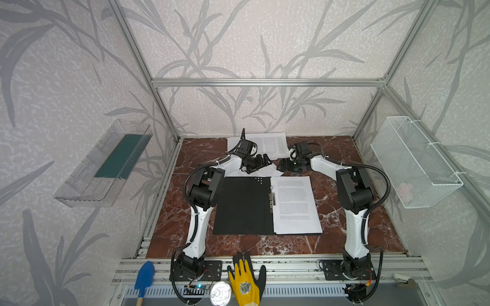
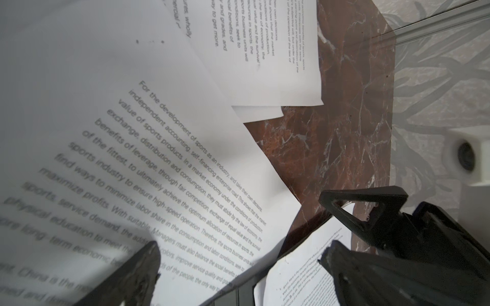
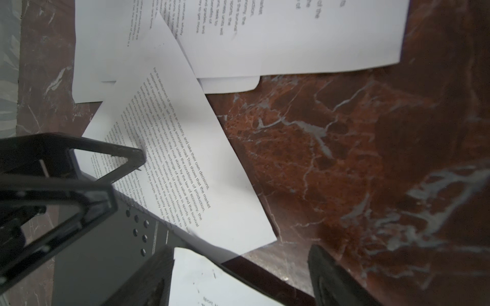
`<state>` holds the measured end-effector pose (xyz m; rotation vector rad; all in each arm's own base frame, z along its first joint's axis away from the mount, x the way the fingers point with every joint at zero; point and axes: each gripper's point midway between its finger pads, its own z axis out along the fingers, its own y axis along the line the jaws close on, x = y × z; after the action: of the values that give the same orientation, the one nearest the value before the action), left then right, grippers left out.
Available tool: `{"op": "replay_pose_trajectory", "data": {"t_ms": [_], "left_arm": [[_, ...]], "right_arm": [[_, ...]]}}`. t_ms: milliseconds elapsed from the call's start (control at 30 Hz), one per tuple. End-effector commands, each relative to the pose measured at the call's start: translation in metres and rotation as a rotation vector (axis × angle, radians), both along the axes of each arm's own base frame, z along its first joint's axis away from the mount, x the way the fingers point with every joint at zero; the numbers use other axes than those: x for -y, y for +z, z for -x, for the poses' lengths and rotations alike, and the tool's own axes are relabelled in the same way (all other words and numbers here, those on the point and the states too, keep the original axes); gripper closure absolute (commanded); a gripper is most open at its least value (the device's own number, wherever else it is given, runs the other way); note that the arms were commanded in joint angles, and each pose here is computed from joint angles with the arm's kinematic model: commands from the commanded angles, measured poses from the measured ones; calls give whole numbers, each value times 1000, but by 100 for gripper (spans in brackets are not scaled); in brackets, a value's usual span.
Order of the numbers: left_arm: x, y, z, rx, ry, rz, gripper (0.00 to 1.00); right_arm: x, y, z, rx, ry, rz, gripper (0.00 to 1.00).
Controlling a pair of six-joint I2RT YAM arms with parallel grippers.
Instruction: Put the files into the folder
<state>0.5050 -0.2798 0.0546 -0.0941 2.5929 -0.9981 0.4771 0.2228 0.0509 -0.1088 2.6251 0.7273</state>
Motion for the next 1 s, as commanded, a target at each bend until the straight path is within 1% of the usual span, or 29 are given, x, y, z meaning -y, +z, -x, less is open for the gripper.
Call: {"op": "replay_pose_trajectory", "data": {"t_ms": [0, 200, 400, 633, 800, 967], "left_arm": [[-12, -19, -12, -55, 54, -29, 1], [-34, -37, -42, -89, 151, -40, 1], [-47, -44, -61, -107, 183, -26, 1], [-45, -42, -60, -98, 166, 8, 1], [-45, -46, -58, -102, 166, 12, 1], [-44, -44, -58, -100, 164, 22, 1]], "right_arm": [[-4, 0, -5, -4, 7, -25, 19], [-5, -3, -6, -16, 15, -19, 19], [-10, -16, -8, -61, 22, -26, 19], [-31, -26, -18, -90, 34, -45, 20], [-41, -40, -29, -116, -24, -57, 22], [-41, -53, -44, -125, -99, -51, 23]]}}
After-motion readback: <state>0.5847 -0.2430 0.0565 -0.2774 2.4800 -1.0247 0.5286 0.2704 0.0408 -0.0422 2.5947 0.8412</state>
